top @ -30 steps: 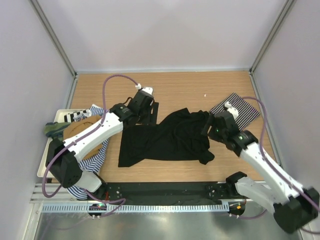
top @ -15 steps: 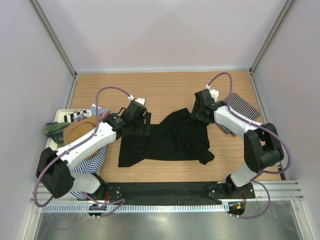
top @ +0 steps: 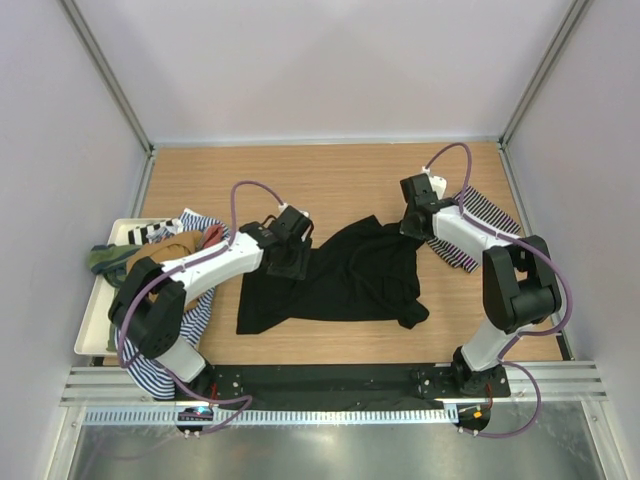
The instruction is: Fold and stack the tank tops
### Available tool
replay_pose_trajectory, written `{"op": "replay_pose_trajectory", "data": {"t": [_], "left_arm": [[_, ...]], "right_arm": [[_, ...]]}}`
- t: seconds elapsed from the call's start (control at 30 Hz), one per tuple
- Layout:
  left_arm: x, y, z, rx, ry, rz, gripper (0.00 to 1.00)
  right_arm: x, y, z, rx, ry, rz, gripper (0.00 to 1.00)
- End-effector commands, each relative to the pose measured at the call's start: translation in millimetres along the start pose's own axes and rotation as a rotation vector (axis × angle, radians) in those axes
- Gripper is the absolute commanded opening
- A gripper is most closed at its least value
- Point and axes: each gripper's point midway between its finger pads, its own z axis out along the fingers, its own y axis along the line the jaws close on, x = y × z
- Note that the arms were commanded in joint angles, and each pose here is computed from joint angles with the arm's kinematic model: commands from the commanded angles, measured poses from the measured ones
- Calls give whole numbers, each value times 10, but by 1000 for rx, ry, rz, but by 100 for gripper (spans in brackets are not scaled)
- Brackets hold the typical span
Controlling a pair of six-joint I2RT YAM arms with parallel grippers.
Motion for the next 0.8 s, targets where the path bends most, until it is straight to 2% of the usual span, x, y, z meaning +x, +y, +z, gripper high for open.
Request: {"op": "replay_pose_trajectory", "data": {"t": [0.0, 0.13, 0.2, 0.23, 0.33, 0.47, 0.57, 0.63, 0.77], "left_arm": [[-52, -145, -48, 77, 10, 25, 49], [78, -282, -17, 159, 76, 33, 41], [135, -272, 18, 158, 96, 33, 38], [170, -256, 53, 152, 110, 30, 33], [257, -236, 132, 142, 142, 28, 30], [332, -165, 230, 98, 169, 13, 30], [301, -16, 233, 11, 142, -7, 30], [266, 73, 199, -37, 111, -21, 36], [227, 77, 56, -13, 57, -39, 46]], "right_arm": [[-271, 100, -81, -57, -76, 36, 1], [-308, 93, -83, -63, -81, 50, 1], [-324, 98, -86, -69, -82, 52, 1], [-317, 97, -89, -70, -80, 53, 1], [-325, 74, -92, -68, -81, 58, 1], [-335, 73, -111, -76, -84, 61, 1], [-345, 61, -137, -77, -88, 64, 1], [-349, 47, -150, -78, -90, 67, 1], [-347, 43, -146, -80, -88, 69, 1]]}}
